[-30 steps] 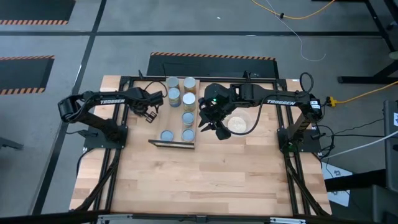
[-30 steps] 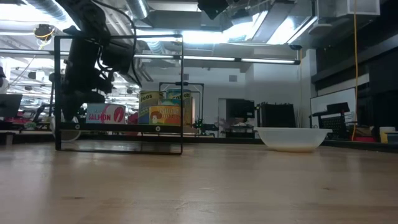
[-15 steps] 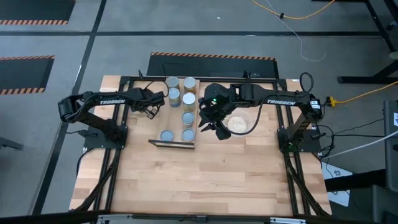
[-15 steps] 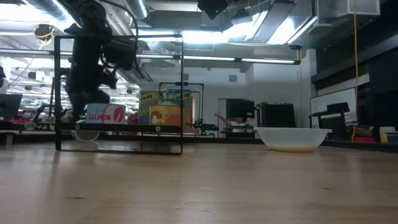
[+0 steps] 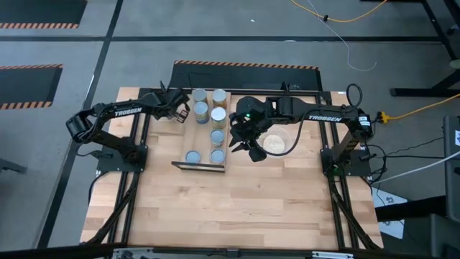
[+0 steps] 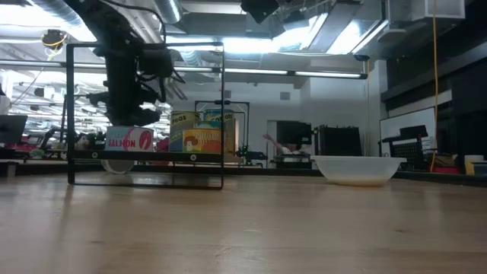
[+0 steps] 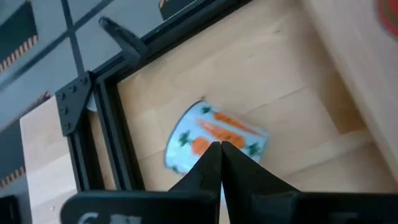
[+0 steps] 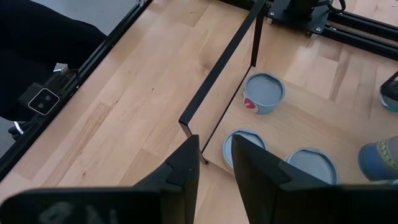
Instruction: Pick and place cans onto a shelf
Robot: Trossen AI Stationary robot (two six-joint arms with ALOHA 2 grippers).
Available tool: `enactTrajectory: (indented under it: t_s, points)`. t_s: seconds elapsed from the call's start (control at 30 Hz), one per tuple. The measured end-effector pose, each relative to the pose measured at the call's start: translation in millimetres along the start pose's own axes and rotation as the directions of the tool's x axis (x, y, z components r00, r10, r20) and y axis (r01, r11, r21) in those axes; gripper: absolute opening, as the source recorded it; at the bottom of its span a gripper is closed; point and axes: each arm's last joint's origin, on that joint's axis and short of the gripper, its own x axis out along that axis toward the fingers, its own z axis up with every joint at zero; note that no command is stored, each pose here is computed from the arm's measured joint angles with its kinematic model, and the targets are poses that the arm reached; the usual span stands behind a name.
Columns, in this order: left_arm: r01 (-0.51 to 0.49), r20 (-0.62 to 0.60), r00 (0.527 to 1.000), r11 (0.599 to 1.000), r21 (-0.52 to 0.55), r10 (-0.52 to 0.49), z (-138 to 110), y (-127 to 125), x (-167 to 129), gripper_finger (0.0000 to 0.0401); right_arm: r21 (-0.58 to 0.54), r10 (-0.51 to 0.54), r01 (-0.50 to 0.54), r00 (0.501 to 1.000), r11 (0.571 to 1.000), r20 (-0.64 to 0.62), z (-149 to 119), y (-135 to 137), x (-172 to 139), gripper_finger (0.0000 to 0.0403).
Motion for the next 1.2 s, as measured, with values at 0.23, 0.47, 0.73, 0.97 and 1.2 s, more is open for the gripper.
enactTrajectory:
  t_s: [0.23, 0.47, 0.73, 0.97, 1.2]
  points:
    - [-0.004, -0.032, 0.999, 1.000, 0.000, 0.004, -6, 6, 9, 0.0000, 0.000, 0.000, 0.000, 1.000, 1.000, 0.000, 0, 0, 0, 0.0099]
    - [-0.002, -0.022, 1.000, 1.000, -0.003, 0.002, -8, 5, 12, 0.0000, 0.000, 0.000, 0.000, 1.000, 1.000, 0.000, 0, 0, 0, 0.0099]
    - [0.064, 0.004, 0.998, 0.998, -0.027, -0.064, -4, 2, 12, 0.0000, 0.000, -0.001, 0.001, 1.000, 1.000, 0.000, 0, 0, 0, 0.0099]
    - [0.074, 0.020, 0.997, 0.997, -0.010, -0.074, -2, 2, 12, 0.0000, -0.004, -0.003, 0.003, 1.000, 1.000, 0.007, 1, 0, 0, 0.0099]
    - [0.079, 0.034, 0.996, 0.997, -0.016, -0.078, 0, 0, 14, 0.0000, -0.004, -0.003, 0.003, 1.000, 1.000, 0.007, 1, 0, 0, 0.0099]
